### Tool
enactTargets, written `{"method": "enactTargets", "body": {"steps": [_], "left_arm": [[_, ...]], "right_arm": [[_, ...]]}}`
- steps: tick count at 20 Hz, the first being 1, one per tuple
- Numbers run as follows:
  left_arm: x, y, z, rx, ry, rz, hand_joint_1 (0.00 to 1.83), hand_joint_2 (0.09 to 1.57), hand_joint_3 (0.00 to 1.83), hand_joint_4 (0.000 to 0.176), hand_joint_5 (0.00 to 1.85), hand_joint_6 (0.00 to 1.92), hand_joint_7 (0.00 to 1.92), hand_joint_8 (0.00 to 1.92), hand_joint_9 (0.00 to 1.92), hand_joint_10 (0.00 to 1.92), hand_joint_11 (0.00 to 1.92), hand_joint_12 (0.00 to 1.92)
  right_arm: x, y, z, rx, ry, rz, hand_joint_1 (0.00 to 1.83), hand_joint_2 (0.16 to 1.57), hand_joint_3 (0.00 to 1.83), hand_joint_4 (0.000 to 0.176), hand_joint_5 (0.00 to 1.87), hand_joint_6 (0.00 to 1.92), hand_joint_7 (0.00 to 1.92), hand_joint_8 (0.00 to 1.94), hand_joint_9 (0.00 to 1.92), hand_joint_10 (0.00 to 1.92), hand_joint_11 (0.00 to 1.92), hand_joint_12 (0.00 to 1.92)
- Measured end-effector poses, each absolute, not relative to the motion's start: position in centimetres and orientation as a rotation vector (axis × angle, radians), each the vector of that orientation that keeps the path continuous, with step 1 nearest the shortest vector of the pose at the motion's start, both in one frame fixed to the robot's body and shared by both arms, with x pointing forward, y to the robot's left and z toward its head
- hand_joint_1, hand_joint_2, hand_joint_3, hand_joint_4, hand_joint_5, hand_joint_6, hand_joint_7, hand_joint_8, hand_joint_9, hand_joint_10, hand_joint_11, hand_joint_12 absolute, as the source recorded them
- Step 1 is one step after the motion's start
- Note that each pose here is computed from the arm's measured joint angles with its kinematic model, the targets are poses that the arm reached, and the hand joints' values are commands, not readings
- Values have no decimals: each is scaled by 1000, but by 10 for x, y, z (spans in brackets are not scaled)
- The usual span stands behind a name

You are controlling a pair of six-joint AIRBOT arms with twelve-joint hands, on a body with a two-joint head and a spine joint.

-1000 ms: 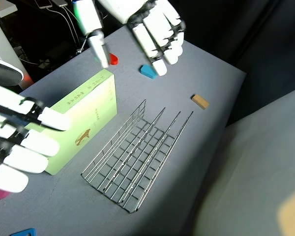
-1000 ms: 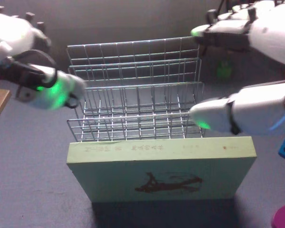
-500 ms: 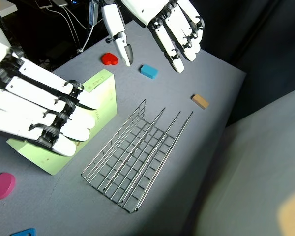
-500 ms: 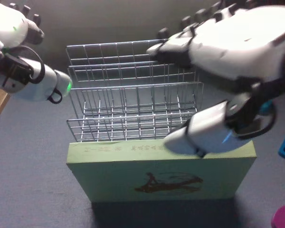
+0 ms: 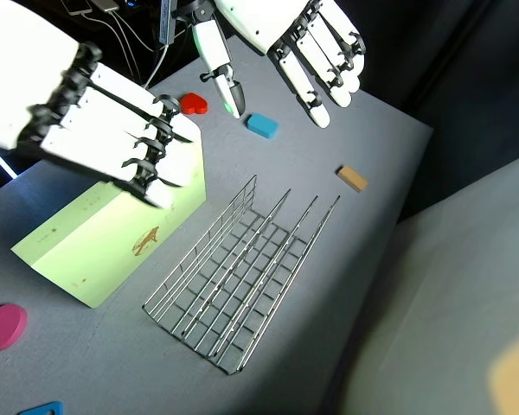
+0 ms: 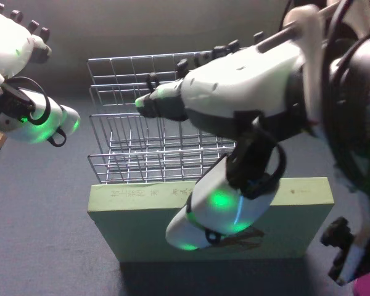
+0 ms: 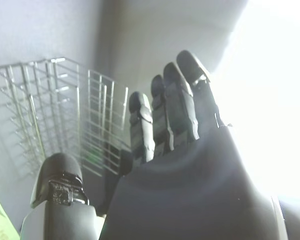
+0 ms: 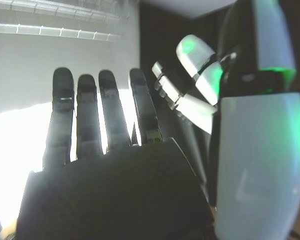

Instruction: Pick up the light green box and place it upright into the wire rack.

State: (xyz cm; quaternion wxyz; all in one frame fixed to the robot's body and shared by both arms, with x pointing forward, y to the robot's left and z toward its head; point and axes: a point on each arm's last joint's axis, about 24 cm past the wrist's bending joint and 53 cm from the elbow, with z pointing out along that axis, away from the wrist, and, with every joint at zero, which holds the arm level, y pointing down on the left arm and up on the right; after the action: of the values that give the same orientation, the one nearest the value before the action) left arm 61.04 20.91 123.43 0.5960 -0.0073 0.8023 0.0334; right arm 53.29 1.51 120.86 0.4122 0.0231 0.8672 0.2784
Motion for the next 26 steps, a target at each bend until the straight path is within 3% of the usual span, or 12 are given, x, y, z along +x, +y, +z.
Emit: {"method": "enactTargets", "body": {"steps": [10,22,23,25,26], "left_arm": [[614,223,1239,-30,1843,97,131,1156,0,81,272,0,229,2,231,1,0,749],[614,223,1242,-21,1838,91,132,1157,0,80,281,3,230,1,225,0,0,768],[614,223,1241,-23,1842,89,132,1157,0,79,282,3,230,0,225,0,0,768],[614,223,1241,-24,1843,89,141,1156,0,78,290,6,232,1,224,0,0,766],[614,223,1241,-25,1843,90,143,1157,0,78,292,6,234,2,224,0,0,766]], "right_arm": [[553,29,1180,77,2219,650,767,841,0,107,54,0,40,0,26,0,0,463],[542,42,1148,82,2278,662,772,859,4,107,70,4,47,1,33,2,0,477],[544,42,1148,81,2269,660,773,863,4,103,75,4,55,2,40,3,0,507],[549,41,1147,89,2259,658,789,894,9,54,136,15,127,12,90,13,0,596],[550,41,1147,87,2254,656,804,902,8,44,183,21,180,17,129,19,0,682]]}}
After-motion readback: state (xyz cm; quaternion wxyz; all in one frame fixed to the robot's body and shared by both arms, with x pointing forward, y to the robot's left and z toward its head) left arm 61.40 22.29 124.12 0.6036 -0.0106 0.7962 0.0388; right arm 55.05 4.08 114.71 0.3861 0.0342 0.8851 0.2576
